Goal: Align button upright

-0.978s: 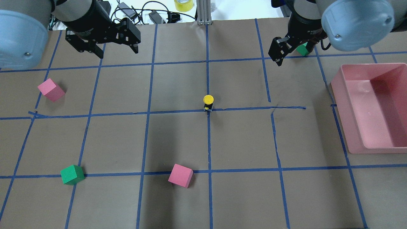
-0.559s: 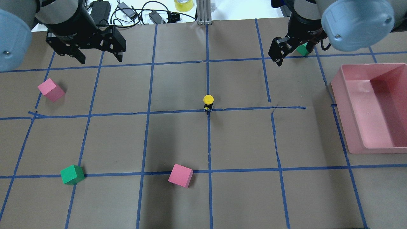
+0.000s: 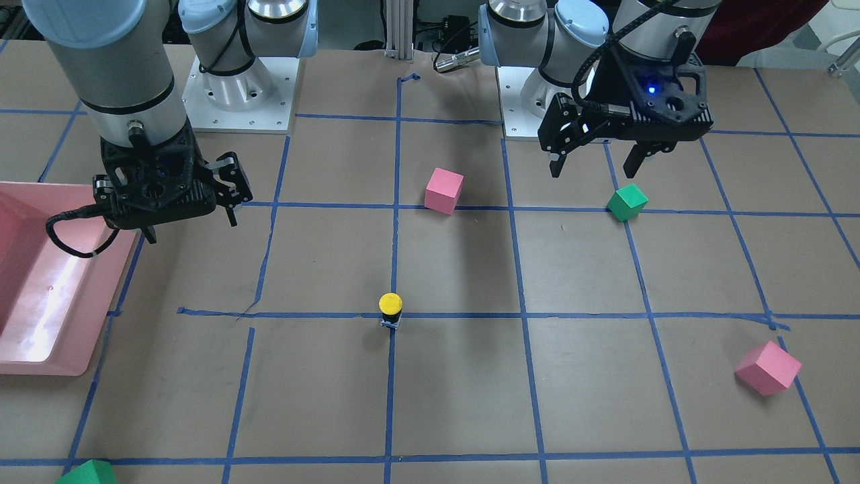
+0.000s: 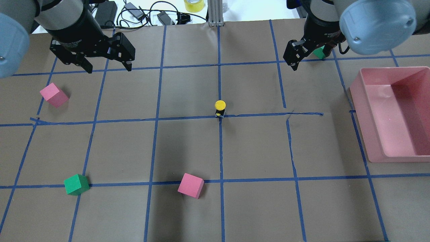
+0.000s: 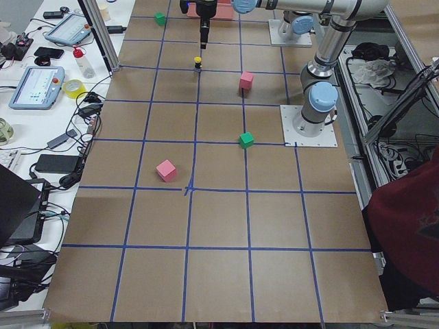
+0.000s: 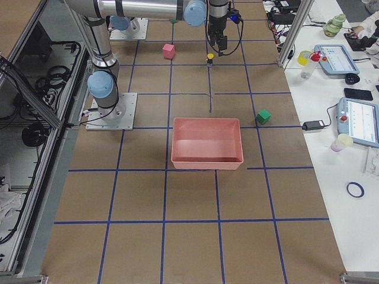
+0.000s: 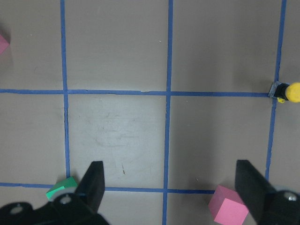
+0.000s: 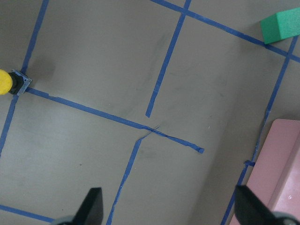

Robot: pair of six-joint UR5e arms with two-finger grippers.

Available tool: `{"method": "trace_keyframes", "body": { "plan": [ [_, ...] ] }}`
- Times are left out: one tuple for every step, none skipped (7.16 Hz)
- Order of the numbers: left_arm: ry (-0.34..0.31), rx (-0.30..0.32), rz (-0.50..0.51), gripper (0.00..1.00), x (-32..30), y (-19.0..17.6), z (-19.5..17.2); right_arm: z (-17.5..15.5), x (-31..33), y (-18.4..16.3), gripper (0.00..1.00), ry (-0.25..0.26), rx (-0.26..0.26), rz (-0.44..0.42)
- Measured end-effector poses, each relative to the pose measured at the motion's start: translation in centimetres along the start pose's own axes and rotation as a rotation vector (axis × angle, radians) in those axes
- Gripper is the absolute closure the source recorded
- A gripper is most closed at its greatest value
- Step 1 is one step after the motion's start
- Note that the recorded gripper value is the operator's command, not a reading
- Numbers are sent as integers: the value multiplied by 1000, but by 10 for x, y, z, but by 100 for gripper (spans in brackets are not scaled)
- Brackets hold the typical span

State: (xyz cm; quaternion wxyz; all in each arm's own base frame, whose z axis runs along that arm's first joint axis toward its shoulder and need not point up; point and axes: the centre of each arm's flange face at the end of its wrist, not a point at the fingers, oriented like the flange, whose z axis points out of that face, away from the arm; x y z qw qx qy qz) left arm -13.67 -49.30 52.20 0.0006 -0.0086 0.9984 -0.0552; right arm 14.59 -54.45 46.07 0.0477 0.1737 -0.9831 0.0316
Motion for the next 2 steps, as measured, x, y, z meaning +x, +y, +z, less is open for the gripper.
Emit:
{"method": "trace_keyframes", "body": {
  "plan": [
    [4,1,1,0,0,0,0,0,4,0,0,-40,9,46],
    [4,2,2,0,0,-1,0,-1,9,2,0,-93,14,132]
  ]
}}
